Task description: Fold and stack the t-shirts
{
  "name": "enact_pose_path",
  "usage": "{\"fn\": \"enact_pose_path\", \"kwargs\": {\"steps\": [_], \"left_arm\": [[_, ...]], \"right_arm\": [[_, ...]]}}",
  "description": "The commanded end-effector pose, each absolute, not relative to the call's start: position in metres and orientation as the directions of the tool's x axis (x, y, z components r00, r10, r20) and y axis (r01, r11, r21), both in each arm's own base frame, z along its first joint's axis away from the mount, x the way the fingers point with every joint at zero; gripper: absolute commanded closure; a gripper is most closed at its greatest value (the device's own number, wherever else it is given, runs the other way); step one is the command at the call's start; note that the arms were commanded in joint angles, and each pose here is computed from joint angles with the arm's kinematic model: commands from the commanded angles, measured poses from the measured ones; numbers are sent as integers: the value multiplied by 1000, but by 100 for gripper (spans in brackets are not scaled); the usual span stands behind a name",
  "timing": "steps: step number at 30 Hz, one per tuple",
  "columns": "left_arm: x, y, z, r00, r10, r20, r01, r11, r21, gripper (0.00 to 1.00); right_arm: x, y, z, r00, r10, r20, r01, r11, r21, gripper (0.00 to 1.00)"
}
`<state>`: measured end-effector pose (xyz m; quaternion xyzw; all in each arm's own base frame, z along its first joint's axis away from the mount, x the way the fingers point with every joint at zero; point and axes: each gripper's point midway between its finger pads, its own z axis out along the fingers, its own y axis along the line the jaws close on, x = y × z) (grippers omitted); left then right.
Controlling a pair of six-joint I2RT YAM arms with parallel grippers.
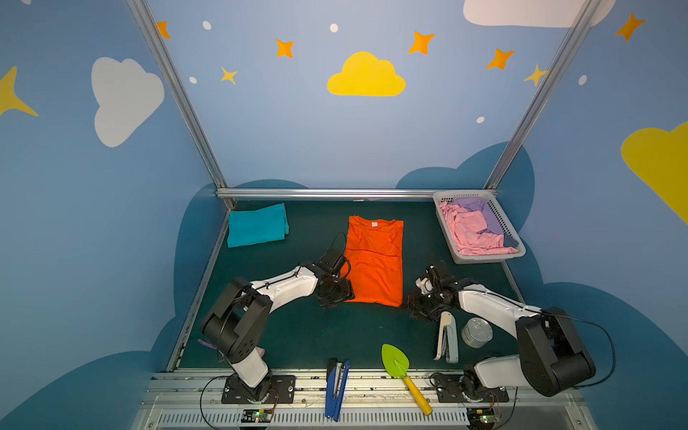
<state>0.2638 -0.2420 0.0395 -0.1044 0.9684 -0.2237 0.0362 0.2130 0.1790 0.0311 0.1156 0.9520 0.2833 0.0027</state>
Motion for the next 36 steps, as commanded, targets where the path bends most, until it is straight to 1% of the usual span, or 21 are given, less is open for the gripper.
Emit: {"fn": "enact_pose_path", "kwargs": {"steps": [1, 7, 8, 10, 12, 13, 14, 15, 16, 17, 18, 19, 20, 21, 25, 28, 32, 36], "left_arm": [[265, -240, 44, -969, -243, -38, -197, 858, -474, 28], [262, -232, 23, -964, -264, -10, -229, 853, -468, 28], [263, -231, 19, -964, -268, -5, -235, 853, -466, 29], [266, -231, 12, -962, -273, 4, -243, 849, -470, 32], [271, -233, 7, -961, -275, 11, -247, 843, -478, 41], [273, -236, 7, -962, -273, 14, -245, 839, -485, 47], [274, -239, 9, -963, -268, 15, -240, 835, -494, 57], [275, -240, 10, -964, -265, 13, -236, 833, -500, 69], [276, -241, 13, -965, -264, 10, -233, 832, -504, 77], [275, -241, 14, -965, -260, 11, -230, 833, -502, 88], [274, -240, 17, -966, -257, 11, -228, 835, -501, 94], [271, -238, 22, -967, -255, 10, -226, 837, -499, 96], [267, -236, 26, -968, -252, 7, -222, 839, -497, 96], [263, -233, 30, -968, -251, 6, -222, 842, -492, 96], [239, -221, 54, -970, -240, -32, -197, 860, -470, 96], [222, -217, 69, -970, -234, -63, -180, 869, -460, 96], [207, -220, 87, -968, -238, -77, -173, 860, -481, 96], [202, -221, 115, -964, -241, -111, -152, 845, -514, 96]], "right_arm": [[220, 192, 27, -972, 226, 57, 217, 787, 577, 48], [230, 198, 17, -969, 241, 56, 228, 782, 579, 50], [232, 197, 16, -968, 246, 51, 230, 785, 575, 52], [235, 196, 14, -966, 255, 44, 234, 789, 568, 61], [237, 197, 14, -967, 253, 41, 231, 791, 566, 77], [238, 197, 14, -967, 251, 41, 230, 793, 564, 84], [237, 196, 14, -968, 247, 43, 228, 795, 561, 93], [236, 196, 14, -968, 245, 46, 229, 799, 557, 100], [236, 195, 15, -969, 243, 48, 229, 800, 555, 100], [234, 196, 17, -970, 236, 53, 224, 800, 557, 100], [231, 196, 19, -972, 229, 60, 223, 799, 558, 100], [225, 195, 21, -973, 219, 78, 225, 802, 554, 100], [218, 193, 24, -974, 207, 90, 222, 809, 545, 100], [221, 194, 35, -977, 199, 73, 206, 810, 549, 100], [199, 181, 59, -984, 167, 68, 178, 832, 525, 100], [179, 173, 75, -983, 163, 86, 184, 836, 517, 100], [157, 167, 99, -979, 171, 108, 202, 821, 533, 100], [145, 167, 133, -979, 176, 106, 204, 793, 574, 100]]}}
